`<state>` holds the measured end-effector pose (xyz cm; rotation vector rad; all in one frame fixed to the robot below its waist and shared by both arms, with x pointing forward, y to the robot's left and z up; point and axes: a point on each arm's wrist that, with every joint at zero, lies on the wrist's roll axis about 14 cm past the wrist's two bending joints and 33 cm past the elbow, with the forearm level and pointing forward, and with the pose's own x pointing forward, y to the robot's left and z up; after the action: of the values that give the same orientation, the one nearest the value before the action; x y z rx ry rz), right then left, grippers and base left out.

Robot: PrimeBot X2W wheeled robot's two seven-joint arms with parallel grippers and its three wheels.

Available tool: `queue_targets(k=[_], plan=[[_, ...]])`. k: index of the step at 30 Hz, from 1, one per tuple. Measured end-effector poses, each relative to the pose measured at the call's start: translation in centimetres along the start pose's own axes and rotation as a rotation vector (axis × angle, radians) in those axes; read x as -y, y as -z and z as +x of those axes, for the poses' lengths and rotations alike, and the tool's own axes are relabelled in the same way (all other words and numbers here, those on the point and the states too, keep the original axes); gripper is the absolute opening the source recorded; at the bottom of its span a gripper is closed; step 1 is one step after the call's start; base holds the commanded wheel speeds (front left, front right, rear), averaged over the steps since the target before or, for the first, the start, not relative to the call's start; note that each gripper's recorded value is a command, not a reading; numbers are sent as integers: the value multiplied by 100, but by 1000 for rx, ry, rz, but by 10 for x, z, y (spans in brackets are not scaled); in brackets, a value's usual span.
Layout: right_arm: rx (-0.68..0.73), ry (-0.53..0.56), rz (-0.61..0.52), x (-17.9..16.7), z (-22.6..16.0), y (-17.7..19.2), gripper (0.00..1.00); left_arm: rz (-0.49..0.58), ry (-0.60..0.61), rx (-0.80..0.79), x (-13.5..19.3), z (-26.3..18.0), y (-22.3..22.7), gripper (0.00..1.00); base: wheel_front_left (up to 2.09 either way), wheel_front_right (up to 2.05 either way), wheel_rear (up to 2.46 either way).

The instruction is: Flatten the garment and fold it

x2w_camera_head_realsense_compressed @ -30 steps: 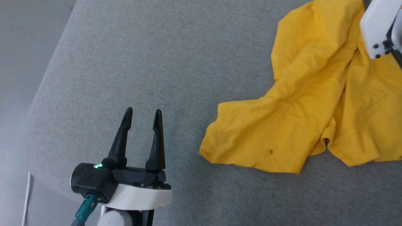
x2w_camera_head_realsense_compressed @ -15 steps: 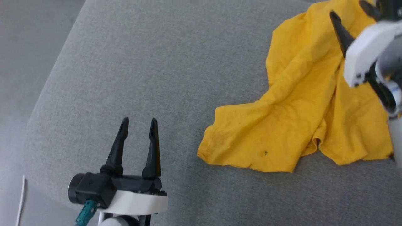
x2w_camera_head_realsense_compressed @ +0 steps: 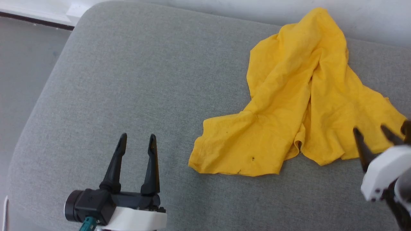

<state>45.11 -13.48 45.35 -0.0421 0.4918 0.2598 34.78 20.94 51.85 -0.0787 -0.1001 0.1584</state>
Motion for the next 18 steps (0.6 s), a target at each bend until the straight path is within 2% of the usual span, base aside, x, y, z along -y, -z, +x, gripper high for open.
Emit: queue_targets(k=[6,12,15,18], plan=[[-105,7,45,-5,-18,34,100,-2,-7,2,-2,-7,-2,100,0,0,0],[-189,11,3,-2,-11,56,100,10,-22,14,-7,-9,-7,100,0,0,0],[-297,15,-30,0,-3,80,100,14,-33,9,-10,-9,-6,100,0,0,0],[-299,11,-37,0,4,78,100,17,-36,5,-11,-10,-5,100,0,0,0]])
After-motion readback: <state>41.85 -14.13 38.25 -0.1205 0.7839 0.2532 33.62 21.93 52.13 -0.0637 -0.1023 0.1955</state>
